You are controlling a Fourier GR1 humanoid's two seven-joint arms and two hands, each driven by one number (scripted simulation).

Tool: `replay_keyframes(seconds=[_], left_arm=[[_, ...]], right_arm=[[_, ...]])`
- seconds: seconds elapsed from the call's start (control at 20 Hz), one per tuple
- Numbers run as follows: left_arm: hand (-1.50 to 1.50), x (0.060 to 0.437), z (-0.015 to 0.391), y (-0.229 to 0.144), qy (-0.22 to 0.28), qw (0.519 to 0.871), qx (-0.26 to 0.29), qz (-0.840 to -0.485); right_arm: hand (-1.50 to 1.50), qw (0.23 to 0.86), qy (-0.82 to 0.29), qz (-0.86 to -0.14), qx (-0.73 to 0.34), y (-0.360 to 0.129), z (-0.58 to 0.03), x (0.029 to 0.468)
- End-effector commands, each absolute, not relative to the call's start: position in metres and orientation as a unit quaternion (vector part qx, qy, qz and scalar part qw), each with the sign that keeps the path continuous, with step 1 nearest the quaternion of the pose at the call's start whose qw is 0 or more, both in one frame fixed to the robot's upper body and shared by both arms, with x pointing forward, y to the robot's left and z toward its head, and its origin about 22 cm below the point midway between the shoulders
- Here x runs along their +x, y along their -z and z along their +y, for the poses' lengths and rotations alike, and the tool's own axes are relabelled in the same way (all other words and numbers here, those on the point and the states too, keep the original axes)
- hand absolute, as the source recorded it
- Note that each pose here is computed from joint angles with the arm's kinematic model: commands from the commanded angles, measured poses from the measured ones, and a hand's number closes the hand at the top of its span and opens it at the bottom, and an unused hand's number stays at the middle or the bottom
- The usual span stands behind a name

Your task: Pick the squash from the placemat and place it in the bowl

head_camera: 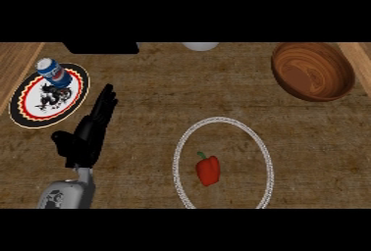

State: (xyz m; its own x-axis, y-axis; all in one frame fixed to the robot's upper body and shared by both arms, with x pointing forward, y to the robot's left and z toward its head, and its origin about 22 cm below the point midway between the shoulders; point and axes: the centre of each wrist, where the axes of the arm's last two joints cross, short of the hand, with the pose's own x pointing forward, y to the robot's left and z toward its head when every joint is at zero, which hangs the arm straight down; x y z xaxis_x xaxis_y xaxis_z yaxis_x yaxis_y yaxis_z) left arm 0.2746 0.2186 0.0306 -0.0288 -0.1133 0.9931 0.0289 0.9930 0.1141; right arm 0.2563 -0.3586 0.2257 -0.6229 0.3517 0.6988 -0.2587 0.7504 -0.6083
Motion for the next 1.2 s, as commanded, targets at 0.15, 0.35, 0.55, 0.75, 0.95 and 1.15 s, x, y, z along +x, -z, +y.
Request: replay_keyframes(seconds=[0.15,0.35,0.55,0.75,0.95,1.15], left_arm=[[0.0,0.287,0.219,-0.022,0.053,0.695,0.023,-0.716],[0.0,0.275,0.216,-0.02,0.061,0.696,0.012,-0.715],[0.0,0.276,0.206,-0.038,0.063,0.689,0.015,-0.722],[0.0,0.282,0.207,-0.033,0.064,0.694,0.019,-0.717],[0.0,0.277,0.189,-0.031,0.059,0.686,0.009,-0.725],[0.0,0.281,0.203,-0.027,0.063,0.689,0.018,-0.722]], right_arm=[[1.5,0.464,-0.343,-0.815,-0.058,-0.26,-0.361,0.296],[1.5,0.45,-0.365,-0.797,-0.171,-0.251,-0.352,0.319],[1.5,0.436,-0.4,-0.773,-0.228,-0.249,-0.362,0.341],[1.5,0.42,-0.41,-0.768,-0.257,-0.204,-0.355,0.371],[1.5,0.452,-0.383,-0.76,-0.267,-0.19,-0.378,0.397],[1.5,0.44,-0.398,-0.75,-0.292,-0.17,-0.366,0.419]])
